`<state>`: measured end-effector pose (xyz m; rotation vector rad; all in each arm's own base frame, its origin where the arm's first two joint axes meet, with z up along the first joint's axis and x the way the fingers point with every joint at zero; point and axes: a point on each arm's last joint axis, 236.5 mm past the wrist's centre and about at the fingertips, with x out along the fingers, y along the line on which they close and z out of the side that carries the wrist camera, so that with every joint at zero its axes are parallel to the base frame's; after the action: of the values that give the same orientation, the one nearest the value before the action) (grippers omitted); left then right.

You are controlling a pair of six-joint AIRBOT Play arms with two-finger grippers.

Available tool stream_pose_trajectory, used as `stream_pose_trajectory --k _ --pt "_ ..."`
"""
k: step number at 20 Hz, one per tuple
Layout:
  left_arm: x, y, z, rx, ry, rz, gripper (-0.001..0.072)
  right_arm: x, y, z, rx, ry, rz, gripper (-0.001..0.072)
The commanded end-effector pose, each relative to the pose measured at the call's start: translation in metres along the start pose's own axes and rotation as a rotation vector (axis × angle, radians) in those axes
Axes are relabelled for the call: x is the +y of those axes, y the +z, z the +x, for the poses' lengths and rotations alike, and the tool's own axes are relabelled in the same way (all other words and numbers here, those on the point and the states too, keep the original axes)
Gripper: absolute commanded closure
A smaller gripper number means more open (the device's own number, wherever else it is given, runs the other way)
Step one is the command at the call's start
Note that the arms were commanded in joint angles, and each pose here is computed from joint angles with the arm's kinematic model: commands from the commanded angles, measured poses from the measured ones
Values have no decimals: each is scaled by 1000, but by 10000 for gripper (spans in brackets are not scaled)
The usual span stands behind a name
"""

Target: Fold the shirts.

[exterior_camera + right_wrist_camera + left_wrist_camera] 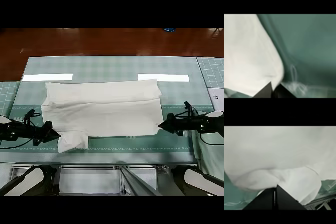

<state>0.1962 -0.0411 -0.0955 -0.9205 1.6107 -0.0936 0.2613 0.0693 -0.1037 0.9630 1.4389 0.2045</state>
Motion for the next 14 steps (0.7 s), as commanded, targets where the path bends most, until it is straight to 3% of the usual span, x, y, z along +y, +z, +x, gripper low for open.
stream_pose_trajectory --k 1,9,14 --pt "-14 9 -22 -8 -18 67 694 36 6 -8 20 101 -103 668" --pt "-86 91 -88 -290 -177 129 694 84 61 -47 -87 119 -253 669" --pt "-117 146 -102 -304 -200 155 694 111 121 -58 -134 132 -276 669"
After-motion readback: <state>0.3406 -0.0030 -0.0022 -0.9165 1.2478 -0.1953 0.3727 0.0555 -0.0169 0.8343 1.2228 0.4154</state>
